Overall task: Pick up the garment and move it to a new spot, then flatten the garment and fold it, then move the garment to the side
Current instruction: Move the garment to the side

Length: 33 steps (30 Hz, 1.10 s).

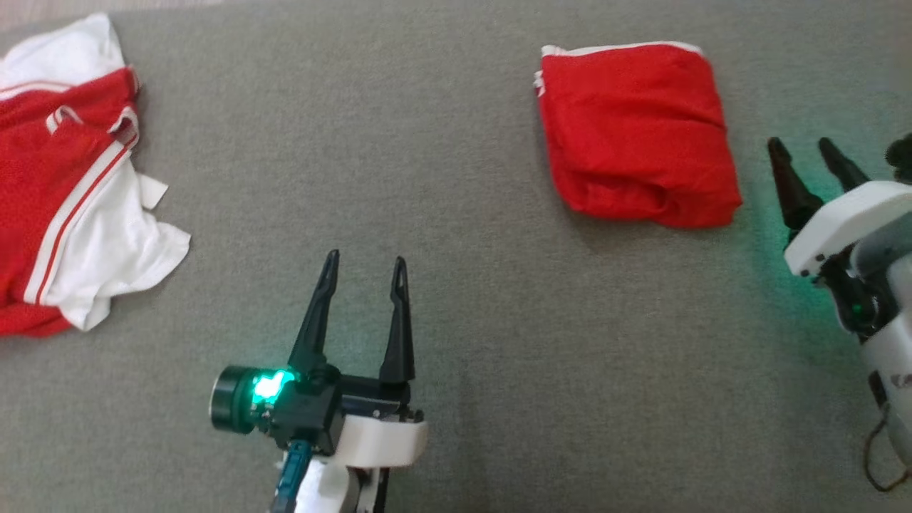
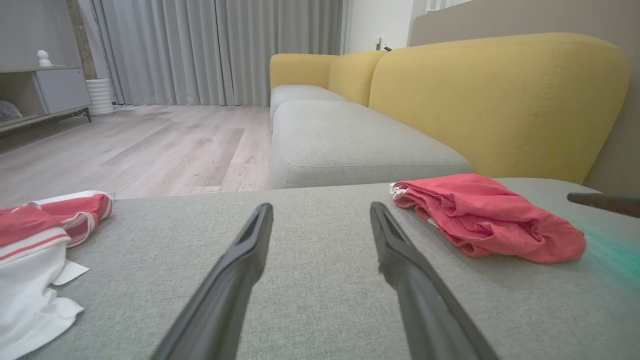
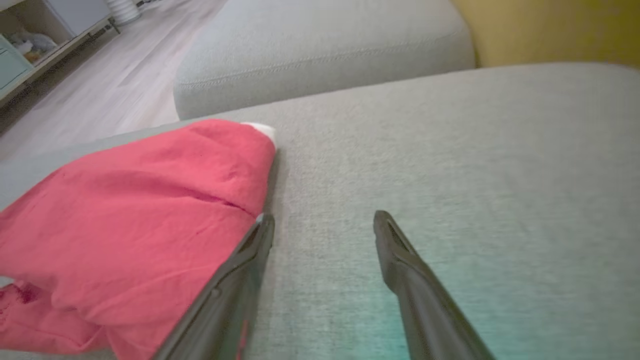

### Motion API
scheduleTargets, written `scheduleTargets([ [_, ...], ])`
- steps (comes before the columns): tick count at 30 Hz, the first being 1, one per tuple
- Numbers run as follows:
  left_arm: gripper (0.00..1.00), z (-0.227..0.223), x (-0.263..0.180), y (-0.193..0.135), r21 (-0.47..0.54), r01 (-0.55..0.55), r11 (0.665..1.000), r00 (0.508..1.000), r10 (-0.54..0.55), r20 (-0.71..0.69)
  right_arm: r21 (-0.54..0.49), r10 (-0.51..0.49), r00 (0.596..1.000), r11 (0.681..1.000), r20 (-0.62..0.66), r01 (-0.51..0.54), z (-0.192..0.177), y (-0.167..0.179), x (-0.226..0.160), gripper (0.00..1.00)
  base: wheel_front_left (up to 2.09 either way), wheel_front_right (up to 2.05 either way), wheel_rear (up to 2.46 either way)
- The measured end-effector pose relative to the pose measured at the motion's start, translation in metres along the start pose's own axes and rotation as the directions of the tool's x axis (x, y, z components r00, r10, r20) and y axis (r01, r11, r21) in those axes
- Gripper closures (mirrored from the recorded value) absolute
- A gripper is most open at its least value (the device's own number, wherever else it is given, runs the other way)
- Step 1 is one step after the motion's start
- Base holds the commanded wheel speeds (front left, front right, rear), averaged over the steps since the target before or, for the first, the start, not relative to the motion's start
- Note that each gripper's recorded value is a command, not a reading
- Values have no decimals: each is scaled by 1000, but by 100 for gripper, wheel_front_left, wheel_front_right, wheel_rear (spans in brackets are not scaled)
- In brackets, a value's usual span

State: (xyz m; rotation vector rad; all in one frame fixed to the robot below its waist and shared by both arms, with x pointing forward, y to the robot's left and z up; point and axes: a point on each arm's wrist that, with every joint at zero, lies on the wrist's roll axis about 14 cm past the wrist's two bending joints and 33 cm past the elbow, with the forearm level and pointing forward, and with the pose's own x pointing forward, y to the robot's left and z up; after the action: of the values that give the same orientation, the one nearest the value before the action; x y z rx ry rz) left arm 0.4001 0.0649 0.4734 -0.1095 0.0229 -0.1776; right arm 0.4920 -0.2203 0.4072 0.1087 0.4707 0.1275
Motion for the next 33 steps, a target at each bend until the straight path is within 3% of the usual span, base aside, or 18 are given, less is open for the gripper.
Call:
scheduleTargets([
  [7, 0, -12, 3, 4, -4, -24, 1000, 999, 24, -36, 96, 112, 988, 990, -103, -102, -22, 39, 29, 0, 0, 0, 0],
  [8, 0, -13, 4, 4, -3, -25, 1000, 999, 24, -37, 97, 126, 984, 989, -125, -115, -27, 44, 31, 14, 0, 0, 0],
  [10, 0, -13, 6, 5, -1, -28, 1000, 999, 28, -35, 109, 153, 974, 985, -167, -136, -38, 52, 31, 100, 0, 0, 0],
  [12, 0, -12, 8, 6, -1, -32, 999, 999, 32, -33, 112, 165, 971, 983, -176, -147, -41, 54, 30, 100, 0, 0, 0],
  [17, 0, -19, 14, -2, -12, -9, 1000, 999, 8, -47, 55, 121, 976, 992, -182, -113, -40, 23, 21, 100, 0, 0, 0],
  [23, 0, -27, 33, -17, -29, 47, 998, 998, -48, -50, -70, -71, 980, 996, -187, 59, -28, -72, -3, 100, 0, 0, 0],
  [28, 0, -42, 56, -32, -22, 118, 993, 991, -119, -56, -188, -248, 949, 959, -196, 212, -14, -152, -26, 100, 0, 0, 0],
  [33, 0, -58, 79, -44, -29, 169, 985, 984, -171, -58, -282, -391, 905, 899, -169, 336, 0, -211, -43, 100, 0, 0, 0],
])
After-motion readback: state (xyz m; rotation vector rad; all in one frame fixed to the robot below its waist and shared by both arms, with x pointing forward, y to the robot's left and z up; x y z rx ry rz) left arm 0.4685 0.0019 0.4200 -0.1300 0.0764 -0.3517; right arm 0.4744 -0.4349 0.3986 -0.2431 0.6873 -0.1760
